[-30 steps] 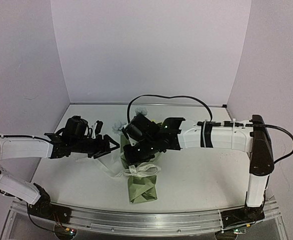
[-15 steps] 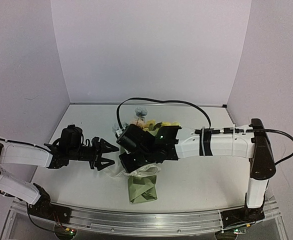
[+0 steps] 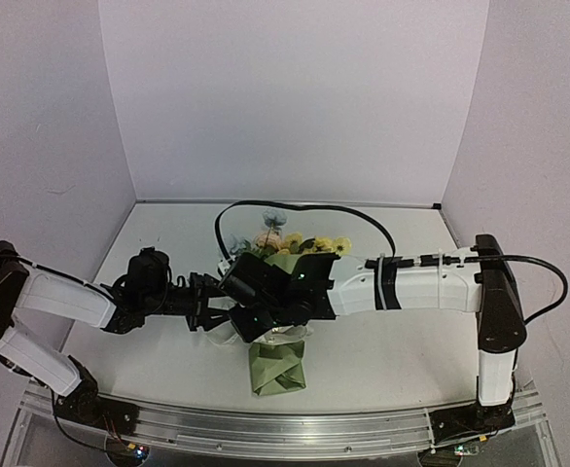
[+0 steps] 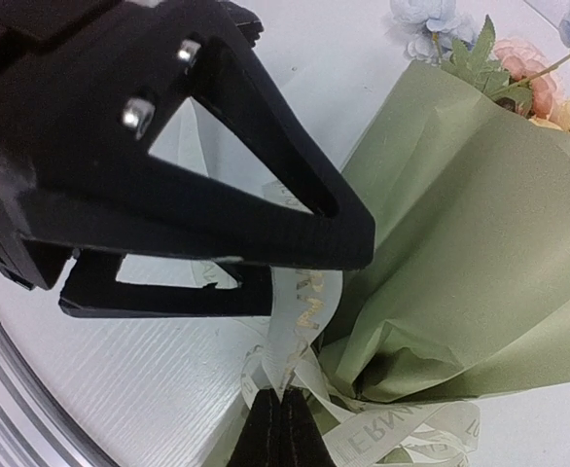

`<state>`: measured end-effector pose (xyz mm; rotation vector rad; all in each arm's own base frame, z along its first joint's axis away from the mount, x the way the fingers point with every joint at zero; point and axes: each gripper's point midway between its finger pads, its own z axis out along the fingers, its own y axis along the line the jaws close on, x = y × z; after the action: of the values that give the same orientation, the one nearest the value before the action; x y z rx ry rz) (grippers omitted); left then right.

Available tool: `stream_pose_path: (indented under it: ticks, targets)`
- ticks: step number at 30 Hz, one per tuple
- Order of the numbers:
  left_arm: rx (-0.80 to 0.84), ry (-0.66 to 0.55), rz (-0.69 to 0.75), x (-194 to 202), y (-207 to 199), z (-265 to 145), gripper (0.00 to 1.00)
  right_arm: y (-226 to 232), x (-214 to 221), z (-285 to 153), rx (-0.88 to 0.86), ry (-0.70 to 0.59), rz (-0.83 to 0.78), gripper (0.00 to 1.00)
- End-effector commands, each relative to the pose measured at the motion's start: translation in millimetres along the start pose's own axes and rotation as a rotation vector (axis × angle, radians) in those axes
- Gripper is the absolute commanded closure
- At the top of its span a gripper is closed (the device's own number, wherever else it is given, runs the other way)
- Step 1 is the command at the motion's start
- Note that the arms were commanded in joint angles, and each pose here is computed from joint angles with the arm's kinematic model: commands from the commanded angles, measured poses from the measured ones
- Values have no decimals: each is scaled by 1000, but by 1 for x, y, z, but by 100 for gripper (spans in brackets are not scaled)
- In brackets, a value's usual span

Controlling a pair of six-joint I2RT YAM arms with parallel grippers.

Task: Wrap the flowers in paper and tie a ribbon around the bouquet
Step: Cross the half-tied ribbon over the folded bouquet.

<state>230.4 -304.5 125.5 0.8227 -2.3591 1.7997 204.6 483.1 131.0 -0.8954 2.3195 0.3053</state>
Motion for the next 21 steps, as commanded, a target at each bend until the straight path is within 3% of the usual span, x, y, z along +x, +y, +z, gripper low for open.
stream_pose_path:
  ticks: [1,7,9,16,18,21]
  targets:
    - [46,-26,57,-3,-23,3,57,4,-16,-9,11,-49,-13,100]
    - [3,-65,134,-15,-20,11,92,1,-12,-14,6,-42,-5,100]
    - [-13,-80,151,-19,-18,12,98,0,-10,-17,5,-42,2,92]
    - [-94,-202,243,-37,-21,-5,100,-33,1,-44,42,-54,121,53]
    - [-97,-239,264,-43,-27,-14,100,-47,10,-54,55,-54,177,46]
    - [-118,-270,296,-47,-32,-21,100,-62,31,-54,79,-24,217,45]
